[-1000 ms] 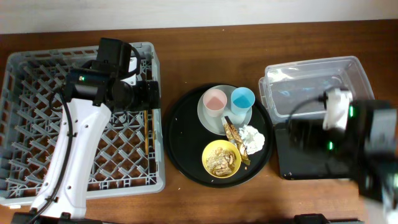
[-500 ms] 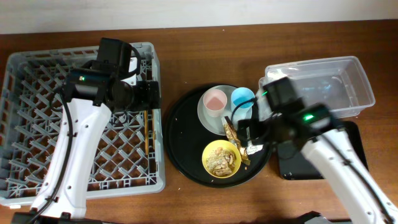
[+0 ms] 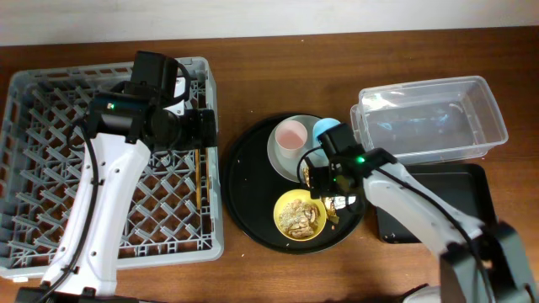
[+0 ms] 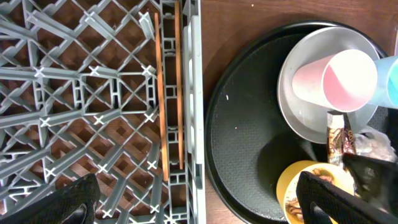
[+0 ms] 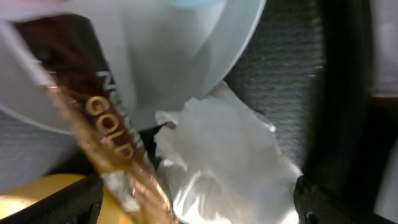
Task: Sort waste into correct bins and load items into the dishwasher rack
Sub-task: 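Reach the right gripper to the tray and grasp the white tissue, then drop the tissue into the clear plastic bin with the right gripper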
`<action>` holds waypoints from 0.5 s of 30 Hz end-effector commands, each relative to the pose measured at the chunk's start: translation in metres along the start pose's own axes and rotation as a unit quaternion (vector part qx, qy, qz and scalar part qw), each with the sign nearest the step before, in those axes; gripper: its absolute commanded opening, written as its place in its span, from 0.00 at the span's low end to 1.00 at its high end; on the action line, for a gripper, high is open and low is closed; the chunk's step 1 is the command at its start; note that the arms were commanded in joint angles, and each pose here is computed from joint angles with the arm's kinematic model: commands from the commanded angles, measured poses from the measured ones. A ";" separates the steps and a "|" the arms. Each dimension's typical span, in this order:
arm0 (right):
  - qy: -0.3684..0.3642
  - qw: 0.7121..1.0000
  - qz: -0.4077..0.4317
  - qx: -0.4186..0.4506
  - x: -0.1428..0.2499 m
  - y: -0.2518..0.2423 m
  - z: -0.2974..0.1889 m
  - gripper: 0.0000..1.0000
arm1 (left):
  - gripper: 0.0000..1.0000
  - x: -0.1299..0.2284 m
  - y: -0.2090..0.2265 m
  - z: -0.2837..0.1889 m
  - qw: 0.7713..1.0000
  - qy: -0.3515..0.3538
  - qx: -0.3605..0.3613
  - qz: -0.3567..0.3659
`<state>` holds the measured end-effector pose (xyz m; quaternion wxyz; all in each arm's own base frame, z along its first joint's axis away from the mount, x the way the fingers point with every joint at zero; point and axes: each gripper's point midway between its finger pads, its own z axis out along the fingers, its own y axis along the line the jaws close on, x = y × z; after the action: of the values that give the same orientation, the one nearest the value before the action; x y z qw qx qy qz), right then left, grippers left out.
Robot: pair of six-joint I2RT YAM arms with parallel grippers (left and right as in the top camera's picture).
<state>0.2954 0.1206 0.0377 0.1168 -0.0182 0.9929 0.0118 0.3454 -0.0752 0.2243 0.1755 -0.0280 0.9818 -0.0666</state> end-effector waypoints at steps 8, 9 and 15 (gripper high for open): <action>0.039 0.999 -0.011 0.011 0.012 0.000 0.016 0.51 | 0.99 -0.002 -0.001 -0.003 1.000 -0.004 0.004 -0.002; 0.032 0.999 -0.011 0.009 0.008 0.001 0.010 0.35 | 0.99 -0.002 -0.001 -0.003 1.000 -0.004 0.004 -0.002; -0.019 1.000 -0.019 -0.011 -0.017 0.006 -0.052 0.04 | 0.99 -0.002 -0.001 -0.003 1.000 -0.004 0.004 -0.002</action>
<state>0.2853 0.1174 0.0492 0.0818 -0.0318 0.9961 -0.0003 0.3454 -0.0752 0.2243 0.1753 -0.0280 0.9819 -0.0665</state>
